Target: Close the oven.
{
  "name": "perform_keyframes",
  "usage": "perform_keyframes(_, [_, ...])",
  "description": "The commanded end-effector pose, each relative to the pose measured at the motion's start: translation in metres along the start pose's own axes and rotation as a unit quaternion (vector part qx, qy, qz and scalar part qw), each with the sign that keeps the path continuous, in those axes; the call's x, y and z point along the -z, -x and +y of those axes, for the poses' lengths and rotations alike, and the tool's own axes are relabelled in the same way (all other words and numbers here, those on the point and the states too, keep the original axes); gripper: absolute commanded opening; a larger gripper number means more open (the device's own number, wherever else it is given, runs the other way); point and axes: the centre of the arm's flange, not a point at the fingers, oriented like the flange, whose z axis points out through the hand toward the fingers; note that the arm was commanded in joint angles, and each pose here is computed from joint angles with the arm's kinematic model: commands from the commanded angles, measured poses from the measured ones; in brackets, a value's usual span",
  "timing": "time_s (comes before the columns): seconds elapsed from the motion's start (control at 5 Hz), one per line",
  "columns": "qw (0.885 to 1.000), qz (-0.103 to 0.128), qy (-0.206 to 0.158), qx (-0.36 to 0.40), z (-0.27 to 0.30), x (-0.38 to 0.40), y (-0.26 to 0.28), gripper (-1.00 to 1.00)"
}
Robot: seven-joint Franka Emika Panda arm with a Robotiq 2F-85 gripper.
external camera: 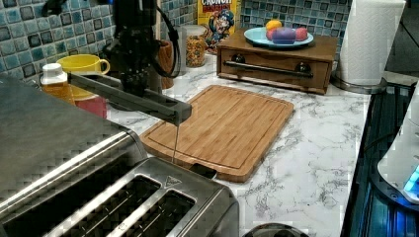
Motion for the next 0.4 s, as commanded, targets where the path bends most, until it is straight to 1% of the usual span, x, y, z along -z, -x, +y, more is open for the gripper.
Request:
perform_keyframes(0.2, [0.997,0.076,-0.007,-0.001,-0.127,0.111,-0.020,-1.00])
perform_keyframes(0.4, [0.992,0.121,-0.018,-0.038,-0.126,0.136,-0.006,-1.00])
